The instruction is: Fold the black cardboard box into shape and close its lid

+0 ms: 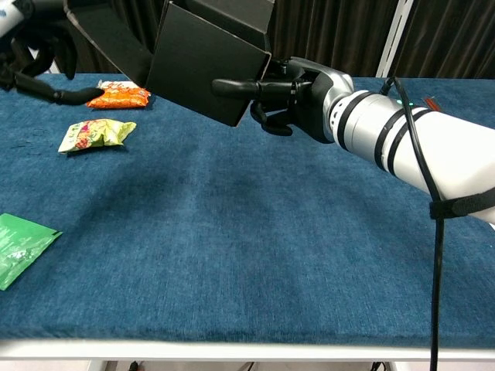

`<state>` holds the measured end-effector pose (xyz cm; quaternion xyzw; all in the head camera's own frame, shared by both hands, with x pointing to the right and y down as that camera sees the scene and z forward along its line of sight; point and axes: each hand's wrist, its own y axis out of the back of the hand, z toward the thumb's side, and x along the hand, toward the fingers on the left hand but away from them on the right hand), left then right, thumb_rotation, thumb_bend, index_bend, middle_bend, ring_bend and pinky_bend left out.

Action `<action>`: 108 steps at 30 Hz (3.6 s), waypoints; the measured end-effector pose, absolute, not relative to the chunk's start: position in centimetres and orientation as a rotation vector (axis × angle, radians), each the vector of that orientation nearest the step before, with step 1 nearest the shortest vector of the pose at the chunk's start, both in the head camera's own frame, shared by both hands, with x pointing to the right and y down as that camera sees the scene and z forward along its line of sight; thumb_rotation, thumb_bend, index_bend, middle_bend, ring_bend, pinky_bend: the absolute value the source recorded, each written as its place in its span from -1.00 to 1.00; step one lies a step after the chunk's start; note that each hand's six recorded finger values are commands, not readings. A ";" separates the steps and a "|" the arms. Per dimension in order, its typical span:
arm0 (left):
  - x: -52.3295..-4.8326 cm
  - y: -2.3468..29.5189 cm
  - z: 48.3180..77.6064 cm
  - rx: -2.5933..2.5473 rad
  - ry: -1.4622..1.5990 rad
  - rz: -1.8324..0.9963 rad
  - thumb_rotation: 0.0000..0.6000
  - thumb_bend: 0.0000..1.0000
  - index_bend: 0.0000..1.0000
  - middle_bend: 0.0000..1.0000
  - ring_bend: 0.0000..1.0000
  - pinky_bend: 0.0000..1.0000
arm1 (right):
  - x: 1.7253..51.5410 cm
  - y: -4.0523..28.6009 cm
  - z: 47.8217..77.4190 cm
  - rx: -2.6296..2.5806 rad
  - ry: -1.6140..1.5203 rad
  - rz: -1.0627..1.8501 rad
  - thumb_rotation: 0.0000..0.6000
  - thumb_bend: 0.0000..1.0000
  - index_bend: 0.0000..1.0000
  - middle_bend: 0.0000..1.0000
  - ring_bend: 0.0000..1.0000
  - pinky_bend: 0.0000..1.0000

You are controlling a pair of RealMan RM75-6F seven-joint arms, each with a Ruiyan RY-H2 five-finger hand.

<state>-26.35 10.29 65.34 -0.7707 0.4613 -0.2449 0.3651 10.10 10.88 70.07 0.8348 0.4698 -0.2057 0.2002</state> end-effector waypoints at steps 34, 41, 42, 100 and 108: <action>-21.4 10.3 65.0 -1.883 0.819 -0.426 1.00 -0.66 -0.40 -0.46 0.25 0.80 | 9.7 12.1 72.3 2.550 1.201 -0.858 1.00 -0.53 -0.30 -0.12 0.51 1.00; -20.8 11.3 66.8 -1.896 0.721 -0.440 1.00 -0.65 -0.36 -0.44 0.25 0.80 | 10.1 11.9 73.3 2.554 1.194 -0.906 1.00 -0.53 -0.30 -0.12 0.51 1.00; -20.8 11.4 67.0 -1.895 0.708 -0.442 1.00 -0.65 -0.36 -0.44 0.25 0.80 | 10.1 11.9 73.4 2.559 1.189 -0.911 1.00 -0.53 -0.30 -0.12 0.51 1.00; -18.6 14.6 72.7 -1.691 0.155 -0.584 1.00 -0.65 -0.13 -0.19 0.34 0.76 | 12.7 13.5 78.4 2.770 1.150 -1.060 1.00 -0.45 -0.29 -0.18 0.48 1.00; -18.5 14.4 72.4 -1.680 0.163 -0.566 1.00 -0.64 0.09 -0.02 0.36 0.76 | 12.4 13.6 78.3 2.771 1.160 -1.035 1.00 -0.44 -0.29 -0.18 0.48 1.00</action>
